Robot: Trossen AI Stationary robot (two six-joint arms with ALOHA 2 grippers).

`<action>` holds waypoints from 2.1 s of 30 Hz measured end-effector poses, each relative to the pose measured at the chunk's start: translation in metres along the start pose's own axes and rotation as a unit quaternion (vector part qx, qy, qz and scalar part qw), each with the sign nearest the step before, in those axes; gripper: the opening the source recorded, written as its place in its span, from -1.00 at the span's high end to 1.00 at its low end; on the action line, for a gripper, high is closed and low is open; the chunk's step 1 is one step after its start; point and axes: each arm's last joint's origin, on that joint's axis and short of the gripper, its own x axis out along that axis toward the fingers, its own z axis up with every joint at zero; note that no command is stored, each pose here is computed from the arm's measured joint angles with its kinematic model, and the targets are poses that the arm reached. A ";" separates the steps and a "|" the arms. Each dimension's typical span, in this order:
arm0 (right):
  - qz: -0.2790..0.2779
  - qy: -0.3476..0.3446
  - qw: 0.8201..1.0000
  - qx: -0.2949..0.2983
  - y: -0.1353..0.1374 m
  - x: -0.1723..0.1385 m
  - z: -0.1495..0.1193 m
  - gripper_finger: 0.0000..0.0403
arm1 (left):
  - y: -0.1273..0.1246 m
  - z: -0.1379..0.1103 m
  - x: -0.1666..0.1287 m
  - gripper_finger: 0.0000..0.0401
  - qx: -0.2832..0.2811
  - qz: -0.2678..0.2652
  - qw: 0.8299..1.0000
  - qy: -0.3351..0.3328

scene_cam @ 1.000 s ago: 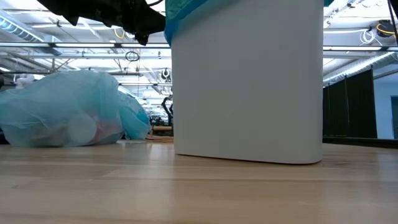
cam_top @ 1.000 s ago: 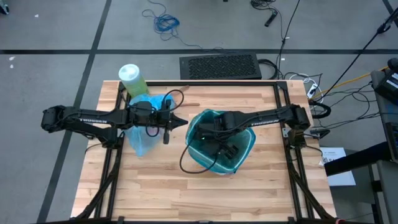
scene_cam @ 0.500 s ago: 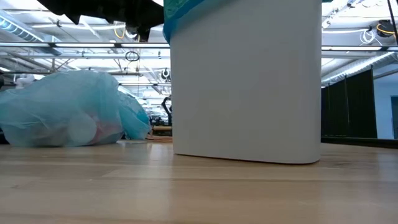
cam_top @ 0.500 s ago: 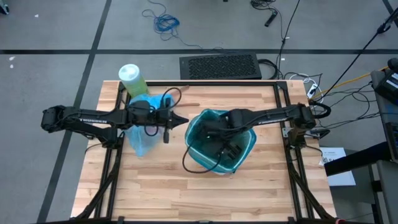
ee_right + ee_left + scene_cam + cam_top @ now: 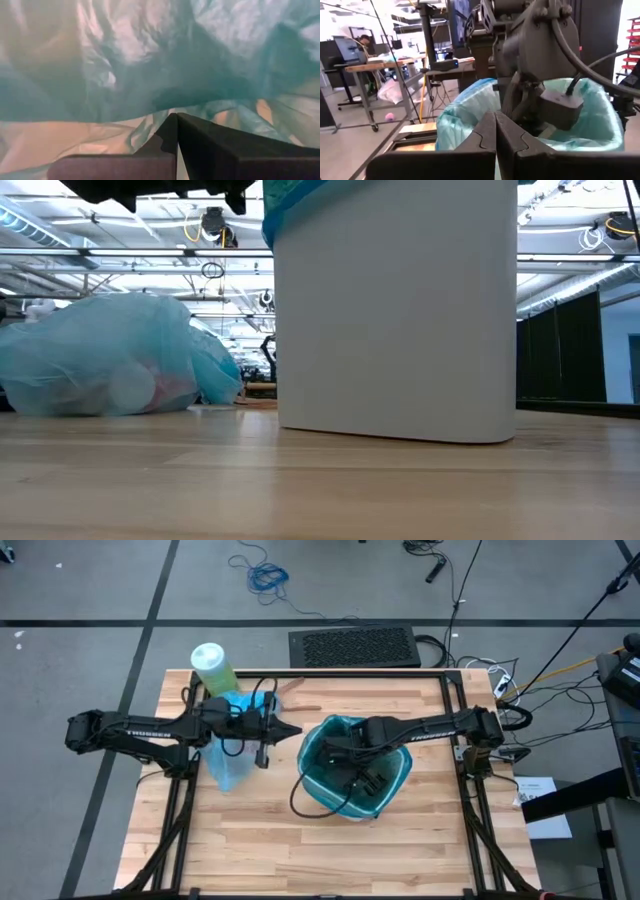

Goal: Place trash/remove bag and relplace
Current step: Insert the plastic bag in the white trash bin

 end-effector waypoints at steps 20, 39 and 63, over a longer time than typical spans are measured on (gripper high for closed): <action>-0.135 -0.124 0.981 0.067 0.020 -0.141 -0.003 1.00 | 0.004 0.066 0.012 1.00 -0.005 -0.072 0.996 0.048; -0.129 -0.107 0.872 0.460 0.006 -0.179 -0.093 1.00 | 0.007 0.086 0.023 1.00 -0.001 -0.052 0.993 0.108; -0.035 -0.048 0.782 0.621 0.085 -0.097 -0.152 1.00 | -0.070 0.009 0.062 1.00 0.111 -0.046 0.931 0.345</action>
